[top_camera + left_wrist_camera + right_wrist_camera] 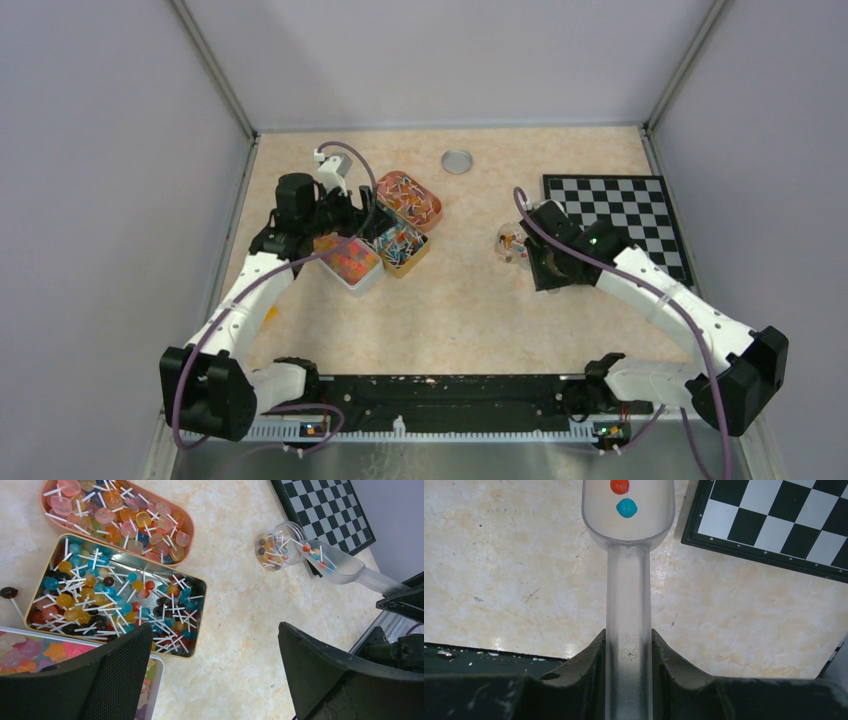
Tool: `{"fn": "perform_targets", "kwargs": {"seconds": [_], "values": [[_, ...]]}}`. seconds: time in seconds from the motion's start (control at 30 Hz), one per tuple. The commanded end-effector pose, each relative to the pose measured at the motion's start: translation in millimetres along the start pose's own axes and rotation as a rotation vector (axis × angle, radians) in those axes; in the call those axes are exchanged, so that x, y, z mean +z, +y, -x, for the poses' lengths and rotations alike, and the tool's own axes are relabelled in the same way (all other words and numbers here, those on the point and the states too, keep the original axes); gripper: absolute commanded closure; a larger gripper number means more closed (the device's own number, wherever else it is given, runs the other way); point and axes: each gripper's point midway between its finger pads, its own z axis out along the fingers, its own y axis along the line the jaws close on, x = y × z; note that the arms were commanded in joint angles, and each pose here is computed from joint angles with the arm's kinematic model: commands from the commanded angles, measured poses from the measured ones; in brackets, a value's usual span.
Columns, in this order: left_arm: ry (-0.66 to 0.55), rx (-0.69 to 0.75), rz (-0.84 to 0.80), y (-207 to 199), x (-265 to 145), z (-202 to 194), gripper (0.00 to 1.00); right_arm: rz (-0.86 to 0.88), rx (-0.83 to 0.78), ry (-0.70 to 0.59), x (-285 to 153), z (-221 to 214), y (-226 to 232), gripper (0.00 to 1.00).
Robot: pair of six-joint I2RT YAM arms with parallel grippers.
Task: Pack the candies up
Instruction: Place the fake candies in the packing bottle.
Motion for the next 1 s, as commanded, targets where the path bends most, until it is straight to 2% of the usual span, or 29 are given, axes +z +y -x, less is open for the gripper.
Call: {"fn": "perform_targets", "kwargs": {"seconds": [0.0,0.97], "values": [[-0.033,0.046,-0.023,-9.7,-6.0,11.5,0.01,0.015,-0.011,-0.017,-8.9,14.2,-0.4,1.0],[-0.022,0.052,0.007,-2.7,-5.6,6.9,0.01,0.018,-0.059,0.071,-13.8,17.0,-3.7,1.0]]}}
